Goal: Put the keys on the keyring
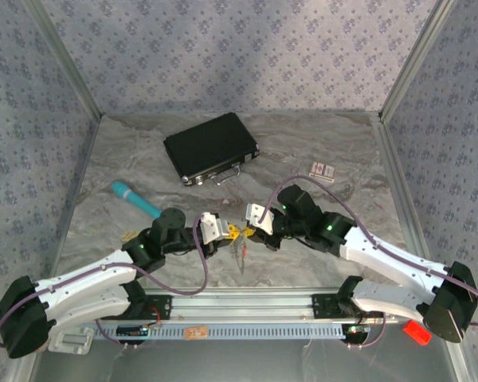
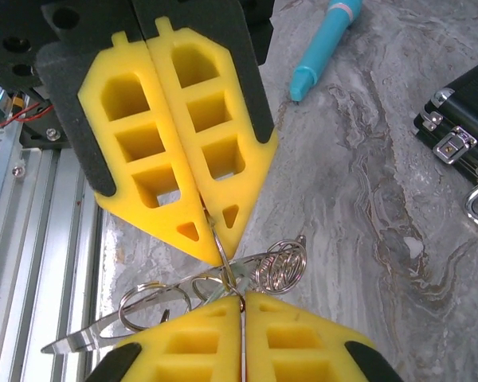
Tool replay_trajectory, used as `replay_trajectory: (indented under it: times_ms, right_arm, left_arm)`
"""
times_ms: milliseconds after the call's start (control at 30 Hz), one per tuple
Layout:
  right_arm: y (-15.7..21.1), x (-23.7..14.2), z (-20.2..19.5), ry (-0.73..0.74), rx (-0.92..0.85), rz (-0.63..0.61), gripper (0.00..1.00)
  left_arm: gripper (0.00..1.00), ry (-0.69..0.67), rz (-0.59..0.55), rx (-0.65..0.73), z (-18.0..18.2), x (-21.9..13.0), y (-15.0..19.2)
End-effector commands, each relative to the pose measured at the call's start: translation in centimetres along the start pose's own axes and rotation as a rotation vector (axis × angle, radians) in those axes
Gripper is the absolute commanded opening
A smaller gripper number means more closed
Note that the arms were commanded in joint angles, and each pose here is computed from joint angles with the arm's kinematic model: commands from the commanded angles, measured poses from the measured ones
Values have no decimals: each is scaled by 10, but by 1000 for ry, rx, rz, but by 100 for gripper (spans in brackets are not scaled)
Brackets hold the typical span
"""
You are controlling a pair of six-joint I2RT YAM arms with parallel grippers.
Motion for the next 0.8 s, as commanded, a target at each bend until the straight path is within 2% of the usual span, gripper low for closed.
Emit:
replay_trajectory:
  times_ms: [0,133,500,567,767]
  right_arm:
    - [-7,-4,0,-15,-14,-8,5]
    - [-2,-1,0,-11,-3,17,0]
    - [-6,-1,0,-8,-2,-12,0]
    - [-7,-4,-2,14,-6,-18,9]
    - [-5,-13,-4,68,-24,-18,19]
  left_arm:
    - [0,44,-77,26,-7,-2,-13]
    - [0,48,-117,22,-8,-4,-21]
    - [0,45,-173,0,-7,-5,-27]
    - [0,44,-166,-5,-7,-4,-25]
    - [0,45,-146,-8,-7,-3,-18]
Point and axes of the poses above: each hand's point on the last joint's axis, 136 mm out from that joint toward the fingers, its own x axis out along the fingers, its own z axis along the line the jaws close on, y = z × x, the point moved 6 cm from there along -x, back along the fingers, and after that the axes turned 13 degrees about -x, right-handed, at the moved point
